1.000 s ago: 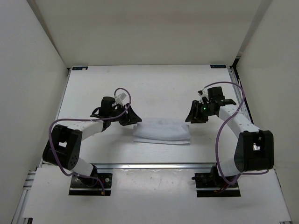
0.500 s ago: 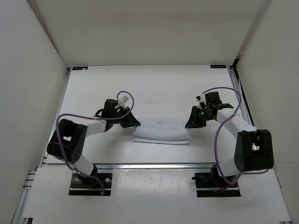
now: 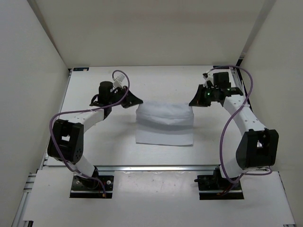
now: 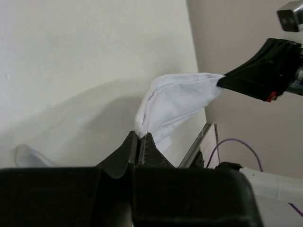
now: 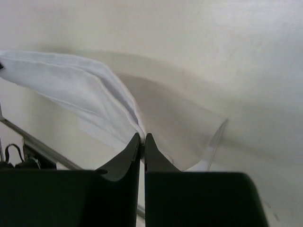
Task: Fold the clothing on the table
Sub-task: Fold the skirt
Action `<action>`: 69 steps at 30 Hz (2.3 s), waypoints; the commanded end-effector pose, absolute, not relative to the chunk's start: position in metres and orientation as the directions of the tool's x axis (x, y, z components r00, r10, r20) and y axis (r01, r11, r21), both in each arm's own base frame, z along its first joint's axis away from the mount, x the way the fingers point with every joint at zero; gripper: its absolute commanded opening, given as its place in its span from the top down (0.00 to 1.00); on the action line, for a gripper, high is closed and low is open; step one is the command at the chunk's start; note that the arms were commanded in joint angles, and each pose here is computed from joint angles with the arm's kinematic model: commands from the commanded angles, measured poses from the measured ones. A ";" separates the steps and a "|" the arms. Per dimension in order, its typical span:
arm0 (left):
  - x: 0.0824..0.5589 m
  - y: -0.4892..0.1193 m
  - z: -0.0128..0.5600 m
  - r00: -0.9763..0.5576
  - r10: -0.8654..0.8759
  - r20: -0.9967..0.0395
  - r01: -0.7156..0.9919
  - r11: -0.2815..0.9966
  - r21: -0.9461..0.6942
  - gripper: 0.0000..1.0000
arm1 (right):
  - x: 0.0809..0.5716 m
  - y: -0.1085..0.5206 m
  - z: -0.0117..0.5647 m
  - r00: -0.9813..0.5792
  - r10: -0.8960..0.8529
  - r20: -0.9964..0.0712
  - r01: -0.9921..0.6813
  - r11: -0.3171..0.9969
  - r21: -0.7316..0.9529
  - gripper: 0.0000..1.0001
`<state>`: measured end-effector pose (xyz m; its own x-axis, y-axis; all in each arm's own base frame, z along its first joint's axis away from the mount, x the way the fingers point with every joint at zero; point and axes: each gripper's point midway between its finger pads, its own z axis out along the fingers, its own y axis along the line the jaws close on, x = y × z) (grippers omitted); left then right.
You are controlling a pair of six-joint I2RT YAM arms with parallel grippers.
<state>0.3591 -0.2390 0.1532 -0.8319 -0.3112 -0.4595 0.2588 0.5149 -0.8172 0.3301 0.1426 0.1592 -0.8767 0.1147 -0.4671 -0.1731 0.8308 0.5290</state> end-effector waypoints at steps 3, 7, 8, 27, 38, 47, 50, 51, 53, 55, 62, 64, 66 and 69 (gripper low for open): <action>0.404 -0.239 0.196 -0.778 -0.364 -0.512 0.331 0.456 -0.826 1.00 | 0.380 0.130 0.176 -0.835 0.118 -0.537 -0.208 0.836 0.508 1.00; 0.428 -0.241 0.189 -0.778 -0.380 -0.499 0.322 0.441 -0.838 1.00 | 0.414 0.129 0.181 -0.815 0.127 -0.566 -0.229 0.826 0.515 1.00; 0.429 -0.245 0.181 -0.789 -0.377 -0.486 0.311 0.438 -0.844 1.00 | 0.421 0.129 0.178 -0.811 0.118 -0.574 -0.235 0.831 0.504 1.00; 0.435 -0.243 0.171 -0.801 -0.387 -0.457 0.291 0.415 -0.862 1.00 | 0.432 0.141 0.179 -0.778 0.118 -0.617 -0.313 0.779 0.544 1.00; 0.353 -0.226 0.132 -0.840 -0.354 -0.411 0.224 0.463 -0.858 1.00 | 0.341 0.136 0.136 -0.864 0.089 -0.495 -0.232 0.802 0.551 1.00; 0.266 -0.235 0.108 -0.913 -0.255 -0.318 0.181 0.446 -0.877 0.67 | 0.280 0.124 0.115 -0.929 0.116 -0.350 -0.117 0.807 0.579 0.85; 0.232 -0.241 0.113 -0.941 -0.196 -0.276 0.180 0.400 -0.898 0.49 | 0.258 0.118 0.113 -0.945 0.136 -0.297 -0.071 0.801 0.595 0.73; 0.219 -0.242 0.115 -0.947 -0.175 -0.270 0.183 0.398 -0.899 0.47 | 0.250 0.117 0.108 -0.953 0.137 -0.270 -0.050 0.808 0.587 0.66; 0.205 -0.236 0.110 -0.953 -0.153 -0.260 0.173 0.428 -0.887 0.46 | 0.239 0.116 0.115 -0.950 0.137 -0.279 -0.053 0.814 0.578 0.62; 0.206 -0.225 0.110 -0.948 -0.173 -0.268 0.167 0.447 -0.879 0.44 | 0.233 0.120 0.125 -0.949 0.130 -0.285 -0.061 0.815 0.576 0.60; 0.224 -0.218 0.119 -0.928 -0.219 -0.302 0.175 0.460 -0.871 0.49 | 0.245 0.131 0.148 -0.930 0.131 -0.343 -0.103 0.805 0.585 0.69; 0.239 -0.221 0.117 -0.925 -0.245 -0.291 0.156 0.453 -0.878 0.49 | 0.265 0.140 0.147 -0.916 0.155 -0.371 -0.115 0.782 0.612 0.76; 0.256 -0.232 0.126 -0.923 -0.243 -0.298 0.177 0.419 -0.890 0.49 | 0.278 0.154 0.135 -0.923 0.154 -0.352 -0.116 0.761 0.638 0.81; 0.282 -0.252 0.135 -0.924 -0.252 -0.288 0.181 0.375 -0.909 0.49 | 0.297 0.176 0.127 -0.931 0.148 -0.334 -0.128 0.722 0.679 0.85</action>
